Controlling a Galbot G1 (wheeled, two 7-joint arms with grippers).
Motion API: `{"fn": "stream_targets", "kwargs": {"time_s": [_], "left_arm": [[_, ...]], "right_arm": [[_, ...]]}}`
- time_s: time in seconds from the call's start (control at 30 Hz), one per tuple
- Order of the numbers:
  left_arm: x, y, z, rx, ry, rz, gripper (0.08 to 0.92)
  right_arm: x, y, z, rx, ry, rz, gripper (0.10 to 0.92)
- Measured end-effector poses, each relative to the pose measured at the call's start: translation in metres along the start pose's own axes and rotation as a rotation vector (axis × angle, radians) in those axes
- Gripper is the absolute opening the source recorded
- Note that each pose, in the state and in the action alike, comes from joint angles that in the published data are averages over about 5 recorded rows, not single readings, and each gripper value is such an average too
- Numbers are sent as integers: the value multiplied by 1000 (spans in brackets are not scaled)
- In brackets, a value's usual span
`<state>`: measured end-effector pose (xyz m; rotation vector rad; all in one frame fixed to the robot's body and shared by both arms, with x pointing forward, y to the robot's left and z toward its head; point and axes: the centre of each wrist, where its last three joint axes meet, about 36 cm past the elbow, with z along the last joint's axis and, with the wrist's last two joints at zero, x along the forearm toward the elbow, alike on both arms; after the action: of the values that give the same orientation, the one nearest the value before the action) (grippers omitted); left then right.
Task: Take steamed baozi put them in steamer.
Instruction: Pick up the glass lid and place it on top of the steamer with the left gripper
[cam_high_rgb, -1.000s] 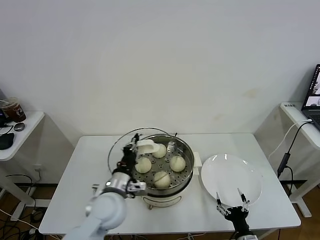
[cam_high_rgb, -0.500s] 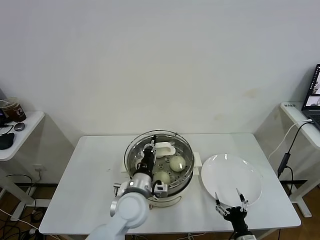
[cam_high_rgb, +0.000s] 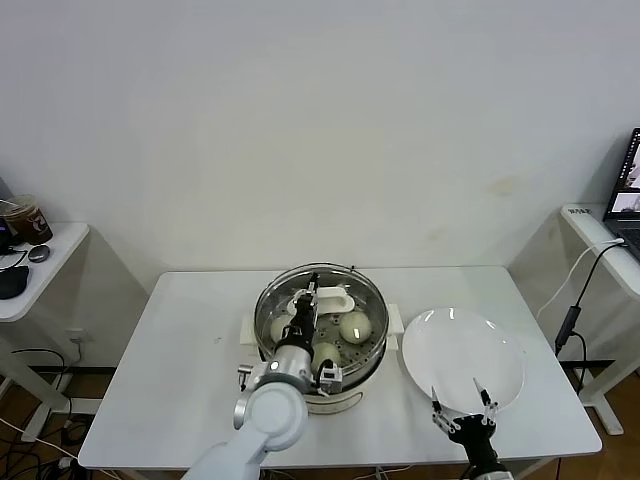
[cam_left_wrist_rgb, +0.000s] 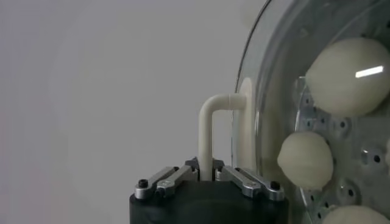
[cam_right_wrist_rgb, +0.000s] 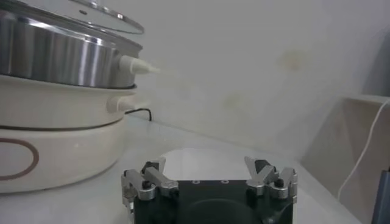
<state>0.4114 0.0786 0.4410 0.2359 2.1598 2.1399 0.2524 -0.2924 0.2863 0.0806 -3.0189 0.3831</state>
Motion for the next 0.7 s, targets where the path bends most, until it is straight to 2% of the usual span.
{"fn": "stream_targets", "kwargs": {"time_s": [0.3, 0.7], "left_arm": [[-6, -8, 3, -13, 13, 4, 173], [-6, -13, -2, -3, 7, 13, 173]], "right_arm": [[1, 3, 1, -2, 1, -6, 823], [3, 2, 0, 0, 0, -8, 823]]}}
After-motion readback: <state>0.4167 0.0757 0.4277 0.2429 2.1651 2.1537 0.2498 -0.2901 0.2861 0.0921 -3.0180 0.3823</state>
